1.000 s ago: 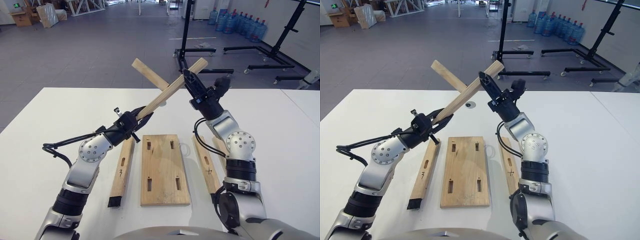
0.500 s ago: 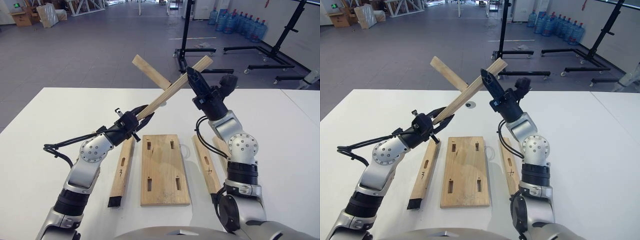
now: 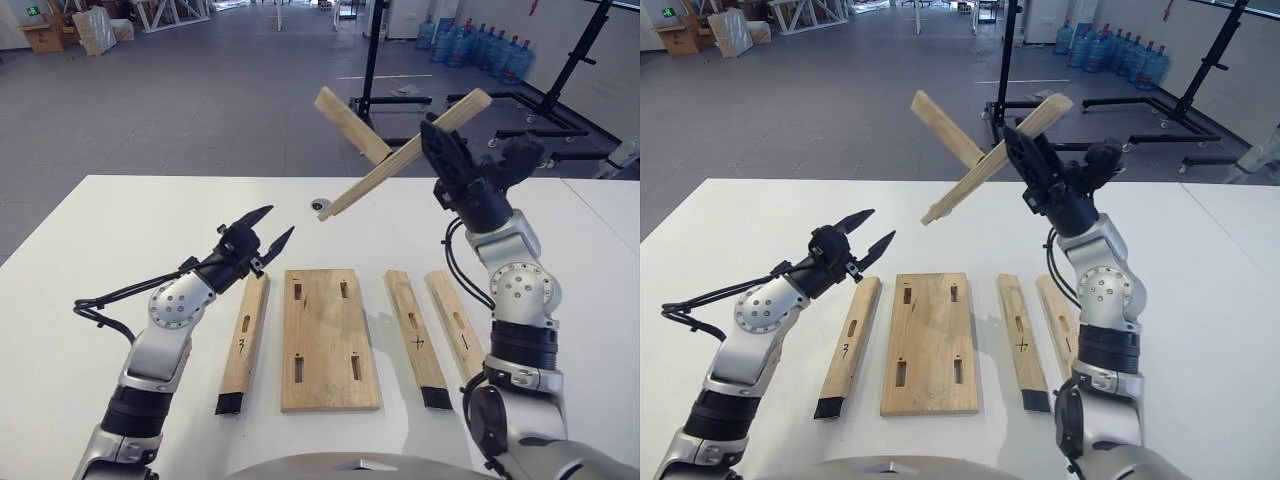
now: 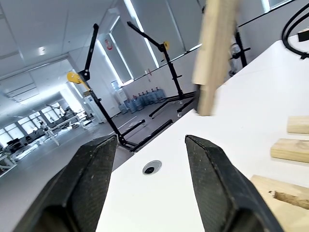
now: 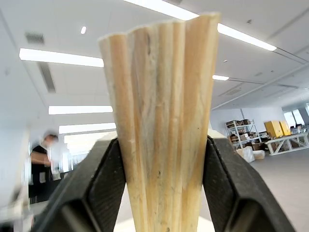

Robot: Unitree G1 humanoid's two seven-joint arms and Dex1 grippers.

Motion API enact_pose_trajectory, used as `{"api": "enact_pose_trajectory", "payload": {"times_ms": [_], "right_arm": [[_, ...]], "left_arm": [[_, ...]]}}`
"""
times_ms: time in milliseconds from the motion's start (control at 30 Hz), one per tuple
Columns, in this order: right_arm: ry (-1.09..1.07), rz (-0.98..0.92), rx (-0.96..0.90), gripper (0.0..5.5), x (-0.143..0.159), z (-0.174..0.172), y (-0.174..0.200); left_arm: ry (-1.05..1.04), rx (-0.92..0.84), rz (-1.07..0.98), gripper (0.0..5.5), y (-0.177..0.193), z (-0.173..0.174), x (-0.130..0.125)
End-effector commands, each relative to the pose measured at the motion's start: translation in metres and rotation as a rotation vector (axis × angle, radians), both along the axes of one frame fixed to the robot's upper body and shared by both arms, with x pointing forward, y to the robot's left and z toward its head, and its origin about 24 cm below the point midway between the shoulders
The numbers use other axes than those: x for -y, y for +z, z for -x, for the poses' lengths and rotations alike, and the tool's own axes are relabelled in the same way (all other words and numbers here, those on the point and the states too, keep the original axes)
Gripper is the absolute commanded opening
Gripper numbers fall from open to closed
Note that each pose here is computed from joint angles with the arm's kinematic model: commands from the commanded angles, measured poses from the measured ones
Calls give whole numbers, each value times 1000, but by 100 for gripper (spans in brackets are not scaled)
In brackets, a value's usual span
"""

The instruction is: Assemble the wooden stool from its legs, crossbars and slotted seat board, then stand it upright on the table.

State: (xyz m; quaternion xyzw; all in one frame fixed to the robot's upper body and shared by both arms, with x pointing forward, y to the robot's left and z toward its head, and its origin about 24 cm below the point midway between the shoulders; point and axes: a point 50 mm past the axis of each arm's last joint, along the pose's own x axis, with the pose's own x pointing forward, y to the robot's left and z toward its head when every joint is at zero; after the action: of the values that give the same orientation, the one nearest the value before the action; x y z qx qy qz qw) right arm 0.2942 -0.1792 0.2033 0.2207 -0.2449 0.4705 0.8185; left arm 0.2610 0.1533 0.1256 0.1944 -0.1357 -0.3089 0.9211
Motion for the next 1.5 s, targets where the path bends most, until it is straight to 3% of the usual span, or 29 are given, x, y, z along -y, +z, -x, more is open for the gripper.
{"api": "enact_pose_trajectory", "payload": {"times_ms": [33, 233, 467, 1000, 1500], "right_arm": [[63, 241, 43, 209, 7, 4, -12], [163, 417, 94, 209, 11, 5, -30], [244, 443, 126, 209, 8, -2, -38], [351, 516, 141, 208, -8, -15, -59], [515, 526, 56, 208, -5, -4, -63]], "left_arm": [[58, -51, 16, 255, -6, 0, -15], [152, -110, 115, 255, -9, -10, -35], [254, -132, 166, 255, -6, -25, -64], [230, -148, 157, 255, -14, -25, -58], [244, -146, 172, 255, -17, -23, -55]]}}
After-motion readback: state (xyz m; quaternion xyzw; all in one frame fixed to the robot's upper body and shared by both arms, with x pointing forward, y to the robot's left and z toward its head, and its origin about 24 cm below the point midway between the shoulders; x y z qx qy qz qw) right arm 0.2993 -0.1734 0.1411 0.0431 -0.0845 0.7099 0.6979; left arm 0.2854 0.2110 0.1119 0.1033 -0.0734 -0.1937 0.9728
